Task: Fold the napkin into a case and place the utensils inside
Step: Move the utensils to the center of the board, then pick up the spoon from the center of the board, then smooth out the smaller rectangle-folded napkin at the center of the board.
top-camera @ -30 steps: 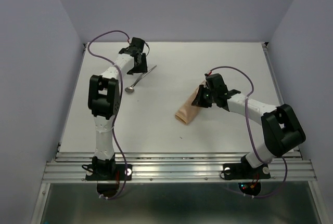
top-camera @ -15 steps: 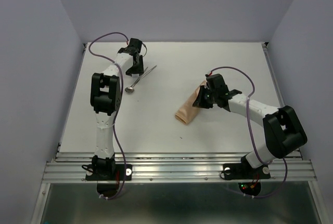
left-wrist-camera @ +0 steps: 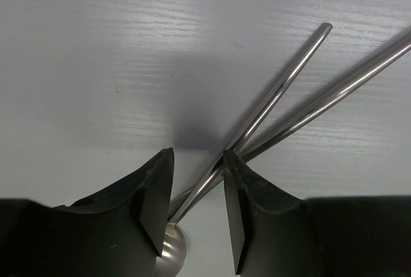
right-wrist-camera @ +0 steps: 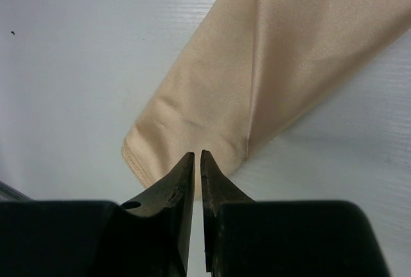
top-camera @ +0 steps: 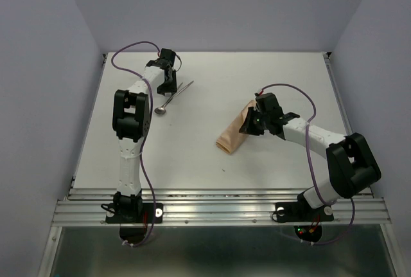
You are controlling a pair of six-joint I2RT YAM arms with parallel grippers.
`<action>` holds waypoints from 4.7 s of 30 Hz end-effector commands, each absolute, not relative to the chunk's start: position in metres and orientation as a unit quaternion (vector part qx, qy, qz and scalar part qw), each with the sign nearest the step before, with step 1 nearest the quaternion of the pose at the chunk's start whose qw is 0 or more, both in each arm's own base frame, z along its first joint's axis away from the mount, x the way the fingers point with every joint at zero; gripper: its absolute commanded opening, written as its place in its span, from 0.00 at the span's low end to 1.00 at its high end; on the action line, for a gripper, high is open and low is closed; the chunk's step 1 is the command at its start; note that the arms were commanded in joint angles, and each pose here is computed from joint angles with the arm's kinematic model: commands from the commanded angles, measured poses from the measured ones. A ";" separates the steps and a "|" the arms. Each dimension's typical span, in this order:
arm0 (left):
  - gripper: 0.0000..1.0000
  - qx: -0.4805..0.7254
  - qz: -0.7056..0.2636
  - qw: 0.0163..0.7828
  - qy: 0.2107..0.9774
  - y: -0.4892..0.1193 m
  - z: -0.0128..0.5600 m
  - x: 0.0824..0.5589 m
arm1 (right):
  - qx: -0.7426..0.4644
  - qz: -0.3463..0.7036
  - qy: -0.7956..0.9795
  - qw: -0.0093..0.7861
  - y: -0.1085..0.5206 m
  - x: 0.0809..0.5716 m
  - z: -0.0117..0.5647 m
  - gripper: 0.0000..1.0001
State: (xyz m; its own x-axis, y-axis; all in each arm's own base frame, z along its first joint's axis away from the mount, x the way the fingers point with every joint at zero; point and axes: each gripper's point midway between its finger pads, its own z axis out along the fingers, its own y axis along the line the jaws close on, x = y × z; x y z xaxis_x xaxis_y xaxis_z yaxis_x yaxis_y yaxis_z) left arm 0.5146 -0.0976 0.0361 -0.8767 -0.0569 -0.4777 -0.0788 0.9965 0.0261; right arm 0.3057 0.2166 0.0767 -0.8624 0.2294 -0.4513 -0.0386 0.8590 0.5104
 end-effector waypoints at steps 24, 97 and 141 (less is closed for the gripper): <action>0.43 -0.053 0.000 0.216 0.975 -0.104 0.016 0.469 | 0.055 0.262 0.924 0.273 0.211 0.302 0.075 0.15; 0.36 0.000 -0.016 0.238 0.971 -0.155 0.037 0.432 | 0.055 0.266 0.930 0.249 0.215 0.298 0.057 0.15; 0.00 0.137 -0.151 0.303 0.931 -0.247 0.142 0.389 | 0.126 0.227 0.905 0.337 0.175 0.370 0.100 0.20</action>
